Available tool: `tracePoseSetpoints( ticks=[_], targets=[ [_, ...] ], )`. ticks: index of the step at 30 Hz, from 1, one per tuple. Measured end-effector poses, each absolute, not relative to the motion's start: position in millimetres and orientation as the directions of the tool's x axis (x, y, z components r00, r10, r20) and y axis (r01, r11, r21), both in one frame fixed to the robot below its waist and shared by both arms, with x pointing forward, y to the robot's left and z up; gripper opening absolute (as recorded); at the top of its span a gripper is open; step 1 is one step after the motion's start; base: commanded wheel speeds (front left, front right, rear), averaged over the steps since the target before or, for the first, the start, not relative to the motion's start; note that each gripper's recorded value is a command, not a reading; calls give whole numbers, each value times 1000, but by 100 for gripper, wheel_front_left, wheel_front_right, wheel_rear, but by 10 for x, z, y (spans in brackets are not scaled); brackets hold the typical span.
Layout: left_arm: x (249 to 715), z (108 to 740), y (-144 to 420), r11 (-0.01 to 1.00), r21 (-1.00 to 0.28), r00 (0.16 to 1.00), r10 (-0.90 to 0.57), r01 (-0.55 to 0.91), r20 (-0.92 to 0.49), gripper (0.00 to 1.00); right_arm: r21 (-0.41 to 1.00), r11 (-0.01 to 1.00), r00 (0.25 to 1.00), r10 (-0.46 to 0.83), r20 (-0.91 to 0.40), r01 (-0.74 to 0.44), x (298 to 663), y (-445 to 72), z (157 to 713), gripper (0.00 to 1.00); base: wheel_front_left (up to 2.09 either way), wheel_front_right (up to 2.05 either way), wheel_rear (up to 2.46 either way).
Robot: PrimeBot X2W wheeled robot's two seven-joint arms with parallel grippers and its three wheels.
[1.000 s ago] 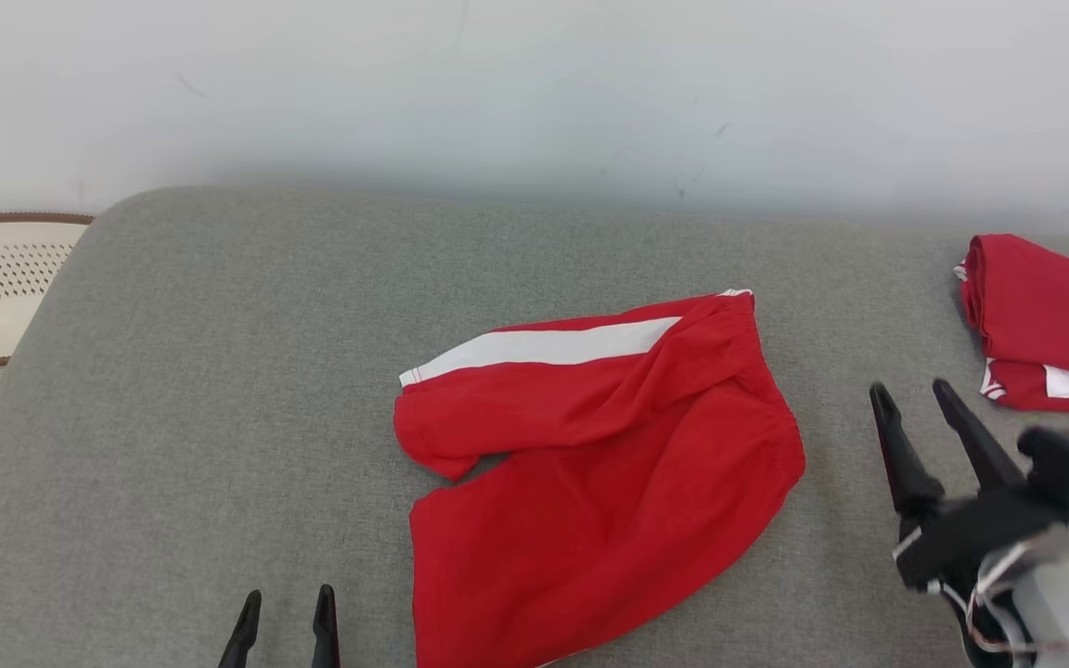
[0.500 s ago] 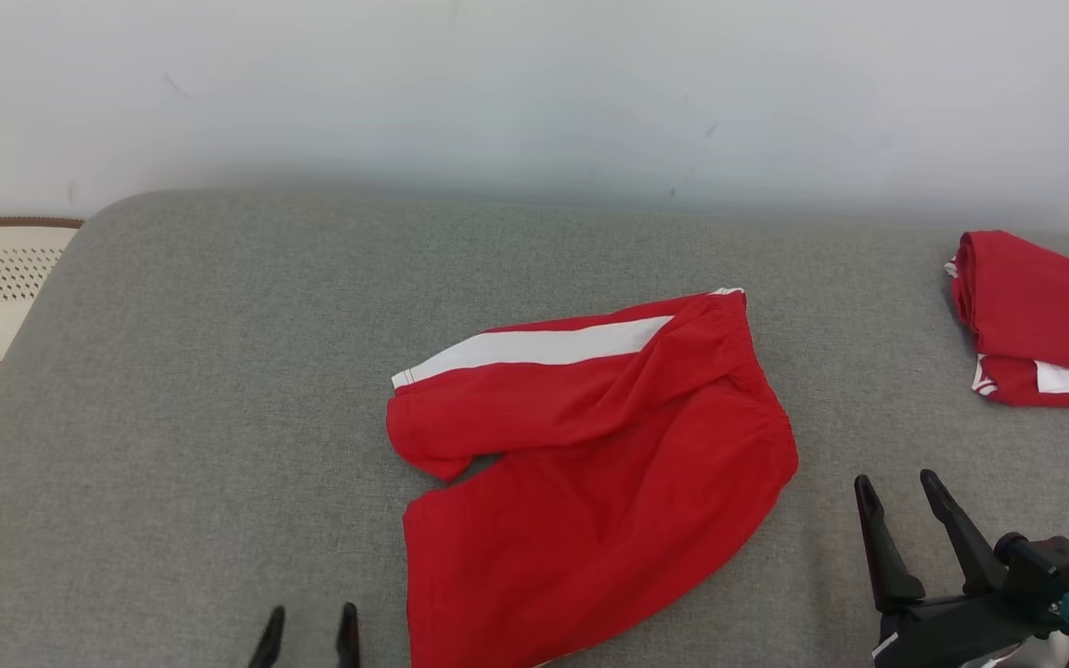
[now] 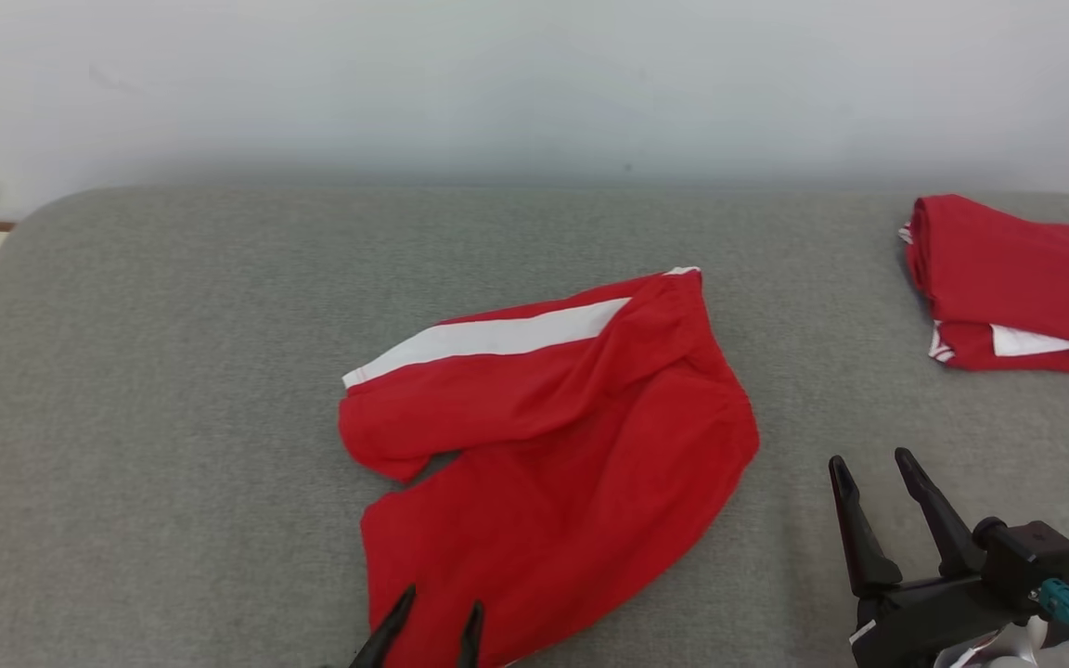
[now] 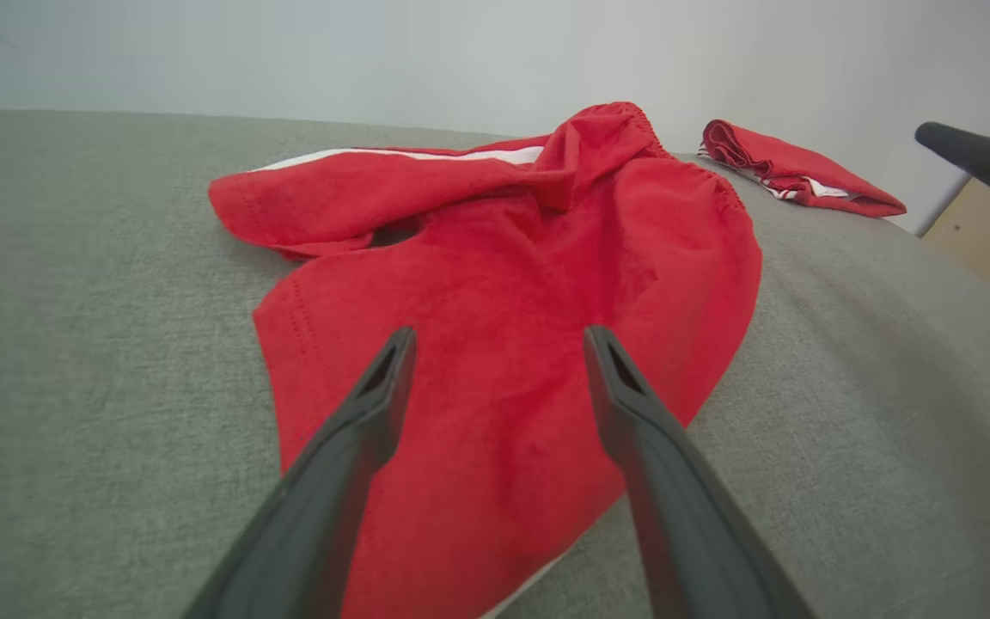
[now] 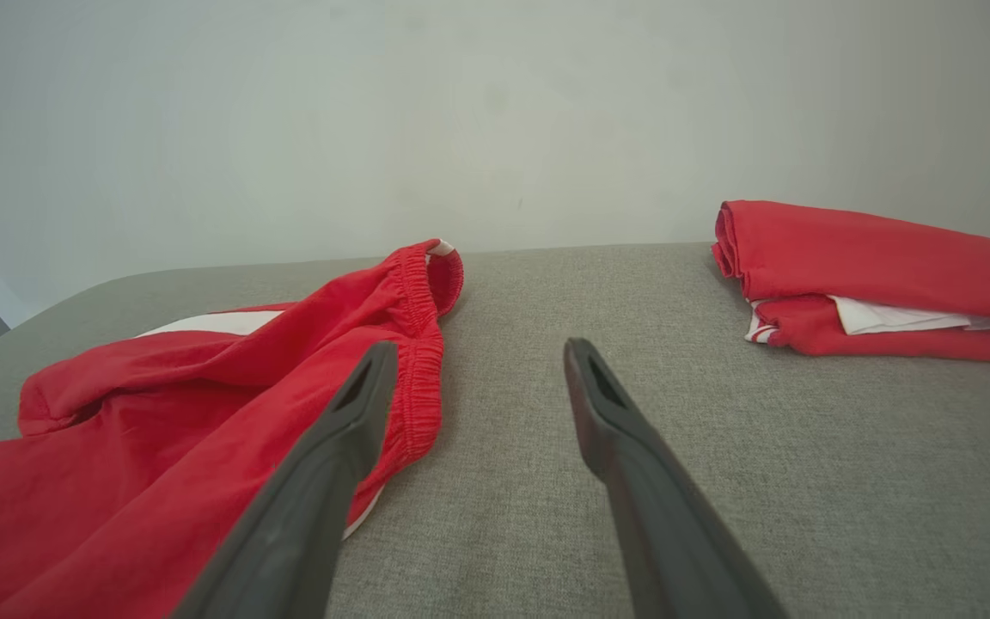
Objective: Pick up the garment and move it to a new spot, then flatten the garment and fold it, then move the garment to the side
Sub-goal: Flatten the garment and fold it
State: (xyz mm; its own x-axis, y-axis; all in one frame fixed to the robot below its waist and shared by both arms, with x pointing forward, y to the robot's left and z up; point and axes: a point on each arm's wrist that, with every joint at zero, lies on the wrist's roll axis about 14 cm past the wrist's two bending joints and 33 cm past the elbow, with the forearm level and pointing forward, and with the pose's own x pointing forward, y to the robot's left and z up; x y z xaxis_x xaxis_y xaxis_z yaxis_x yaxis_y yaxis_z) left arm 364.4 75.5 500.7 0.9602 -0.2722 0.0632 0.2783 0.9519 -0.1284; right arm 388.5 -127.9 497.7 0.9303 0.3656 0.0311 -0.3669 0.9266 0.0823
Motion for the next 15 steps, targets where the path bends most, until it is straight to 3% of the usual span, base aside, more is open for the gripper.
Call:
tracePoseSetpoints(
  ticks=[9, 15],
  targets=[
    [3866, 4991, 97, 865, -61, 867, -495, 498, 60, 100, 95, 953, 957, 289, 14, -289, 3809, -1525, 4919, 100, 0, 0, 0],
    [3964, 4832, -154, 821, -39, 822, -569, 569, 9, 100, 98, 965, 969, 245, 6, -244, 3777, -1664, 4899, 100, 0, 0, 0]
  ],
)
